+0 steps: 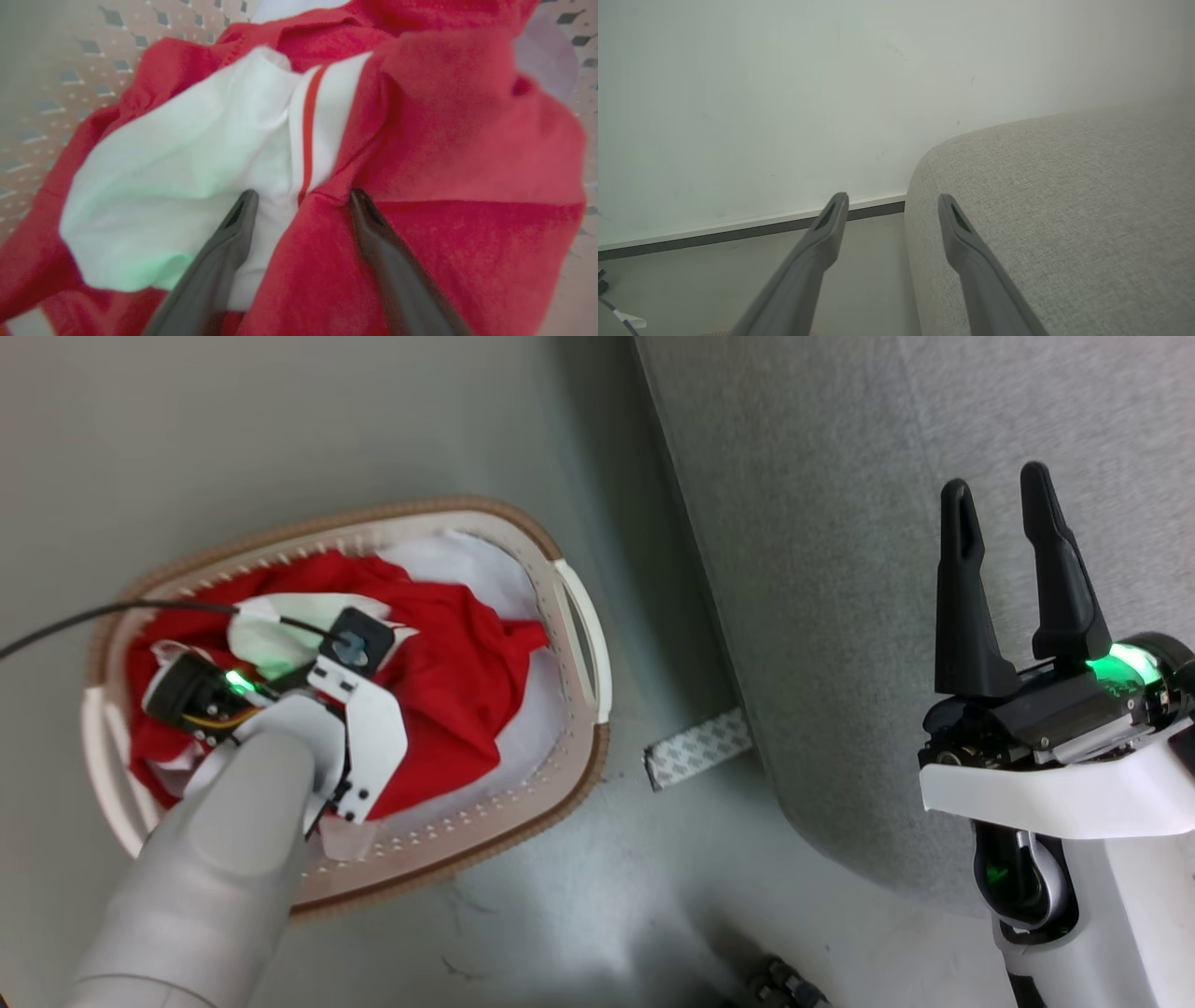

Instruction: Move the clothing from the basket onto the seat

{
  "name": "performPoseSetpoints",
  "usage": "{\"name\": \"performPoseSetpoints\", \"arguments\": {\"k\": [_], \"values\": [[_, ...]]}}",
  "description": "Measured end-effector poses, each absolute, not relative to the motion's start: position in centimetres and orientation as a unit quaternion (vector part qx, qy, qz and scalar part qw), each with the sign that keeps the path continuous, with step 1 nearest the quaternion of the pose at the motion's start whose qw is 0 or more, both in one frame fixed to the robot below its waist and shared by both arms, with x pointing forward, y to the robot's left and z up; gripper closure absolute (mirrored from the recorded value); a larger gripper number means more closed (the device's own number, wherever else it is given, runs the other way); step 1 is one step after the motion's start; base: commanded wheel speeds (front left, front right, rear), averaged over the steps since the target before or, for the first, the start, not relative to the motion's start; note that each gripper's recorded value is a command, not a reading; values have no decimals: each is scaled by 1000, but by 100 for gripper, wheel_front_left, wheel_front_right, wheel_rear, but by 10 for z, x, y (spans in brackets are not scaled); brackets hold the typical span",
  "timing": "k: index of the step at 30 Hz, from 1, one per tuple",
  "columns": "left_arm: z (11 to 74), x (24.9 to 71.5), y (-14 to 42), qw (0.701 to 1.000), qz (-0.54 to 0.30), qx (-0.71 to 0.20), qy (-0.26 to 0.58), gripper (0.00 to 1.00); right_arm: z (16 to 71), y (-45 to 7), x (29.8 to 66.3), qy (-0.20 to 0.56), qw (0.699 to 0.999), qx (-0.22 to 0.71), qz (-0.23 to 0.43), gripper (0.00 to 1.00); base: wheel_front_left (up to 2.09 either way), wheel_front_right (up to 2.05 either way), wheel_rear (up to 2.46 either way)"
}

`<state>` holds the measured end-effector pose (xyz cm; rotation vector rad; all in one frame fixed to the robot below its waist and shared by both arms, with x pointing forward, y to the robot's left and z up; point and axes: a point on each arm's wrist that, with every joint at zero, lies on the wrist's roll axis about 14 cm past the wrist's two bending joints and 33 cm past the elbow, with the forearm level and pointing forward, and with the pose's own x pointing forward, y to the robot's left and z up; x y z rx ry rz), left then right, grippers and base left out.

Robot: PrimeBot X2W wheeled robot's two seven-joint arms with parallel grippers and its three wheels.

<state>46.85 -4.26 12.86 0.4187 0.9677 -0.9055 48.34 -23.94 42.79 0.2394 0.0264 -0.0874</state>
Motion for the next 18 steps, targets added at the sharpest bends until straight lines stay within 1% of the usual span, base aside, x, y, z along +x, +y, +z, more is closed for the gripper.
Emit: {"name": "performPoseSetpoints", "arguments": {"k": [5, 6, 7, 9, 13, 18], "values": [[101, 462, -51, 760, -423, 186, 457, 0, 405, -239, 486, 38, 992, 110, -43, 0, 0, 0, 0], [97, 460, -51, 759, -424, 184, 459, 86, 402, -239, 486, 42, 992, 109, -43, 0, 0, 0, 0], [95, 459, -51, 759, -424, 180, 460, 100, 400, -238, 486, 44, 992, 109, -42, 0, 0, 0, 0], [97, 459, -52, 762, -425, 176, 456, 100, 400, -238, 485, 45, 992, 109, -42, 0, 0, 0, 0], [118, 463, -60, 778, -428, 155, 432, 100, 405, -240, 480, 45, 992, 105, -46, 0, 0, 0, 0], [163, 466, -70, 815, -418, 102, 388, 100, 416, -241, 466, 43, 993, 98, -52, 0, 0, 0, 0]]}}
